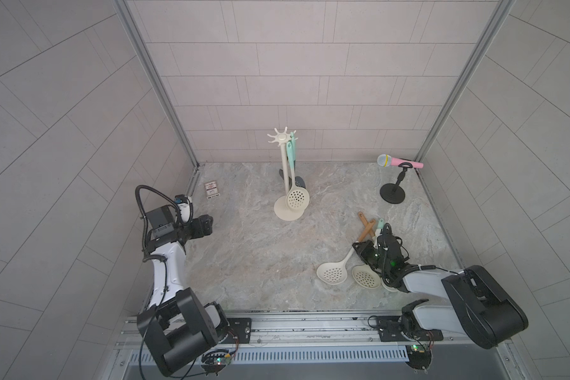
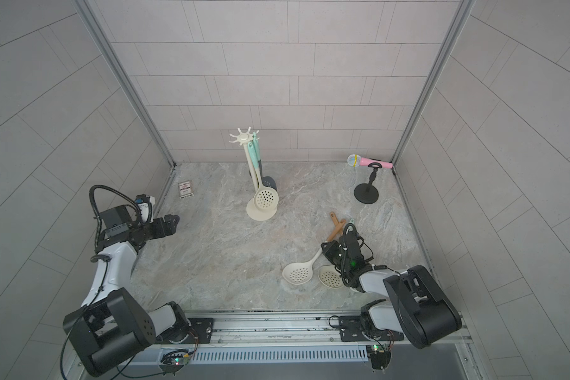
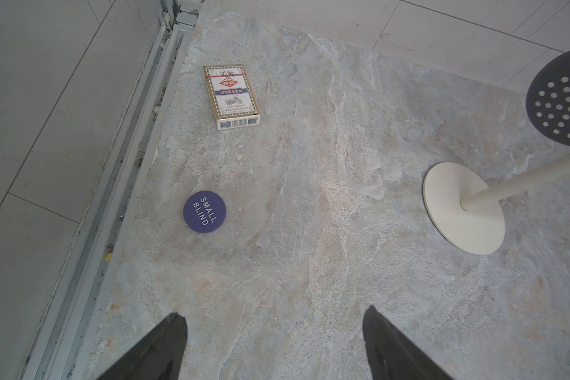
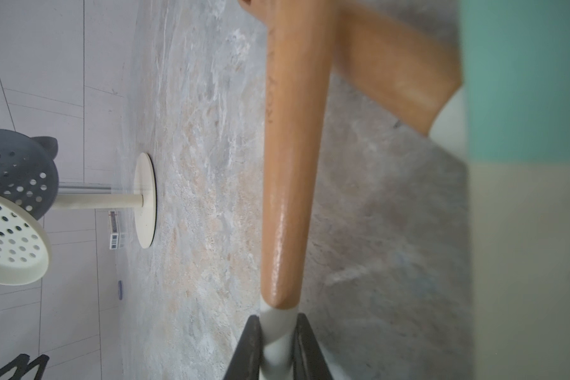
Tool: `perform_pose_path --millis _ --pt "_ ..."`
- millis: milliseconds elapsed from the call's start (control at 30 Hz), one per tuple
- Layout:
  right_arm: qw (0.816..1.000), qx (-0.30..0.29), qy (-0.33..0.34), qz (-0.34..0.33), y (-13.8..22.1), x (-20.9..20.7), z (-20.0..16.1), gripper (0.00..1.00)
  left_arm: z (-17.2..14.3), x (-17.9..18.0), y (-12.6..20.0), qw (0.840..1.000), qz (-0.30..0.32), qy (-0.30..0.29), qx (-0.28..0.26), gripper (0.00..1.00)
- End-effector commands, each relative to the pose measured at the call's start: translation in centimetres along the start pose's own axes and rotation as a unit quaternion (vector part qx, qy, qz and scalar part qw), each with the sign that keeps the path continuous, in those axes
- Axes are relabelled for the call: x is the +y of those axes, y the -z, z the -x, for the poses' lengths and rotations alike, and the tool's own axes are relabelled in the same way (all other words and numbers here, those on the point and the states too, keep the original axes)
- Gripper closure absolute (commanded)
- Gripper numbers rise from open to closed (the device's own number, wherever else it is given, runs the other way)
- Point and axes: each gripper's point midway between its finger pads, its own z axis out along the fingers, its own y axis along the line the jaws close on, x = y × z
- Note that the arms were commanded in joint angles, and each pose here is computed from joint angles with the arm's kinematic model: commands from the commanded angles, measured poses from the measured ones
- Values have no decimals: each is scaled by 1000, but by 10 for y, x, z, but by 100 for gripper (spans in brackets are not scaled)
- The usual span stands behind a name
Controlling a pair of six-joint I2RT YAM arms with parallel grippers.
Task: Hang the skimmer on the kitchen utensil rack
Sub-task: Pick up the skimmer from the center of the board, then hang the skimmer on the rack.
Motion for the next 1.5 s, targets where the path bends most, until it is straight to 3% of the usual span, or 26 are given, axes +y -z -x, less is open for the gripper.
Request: perform_pose_path --millis 0,100,267,500,700,833,1100,1467 --pt "999 -1 37 -11 10 7 4 92 -2 -6 0 1000 -23 -13 4 10" --pt "997 -23 80 1 32 34 20 95 -2 -8 0 999 -29 -16 3 10" --pt "982 -82 141 97 83 108 48 98 -4 -13 -2 999 -48 -14 5 9" --pt "947 13 202 247 106 218 29 100 -7 -26 -6 995 -97 -16 18 6" --pt "903 47 323 279 118 290 -14 100 -1 -32 -5 993 -119 -14 16 5" --pt "877 79 349 322 119 332 -39 100 2 -34 -3 992 -121 -17 12 5" --pt "842 119 371 373 106 382 -68 100 -1 -33 -3 992 -120 -19 17 4" --pt "825 142 375 399 86 411 -85 100 -4 -29 -7 993 -117 -4 35 4"
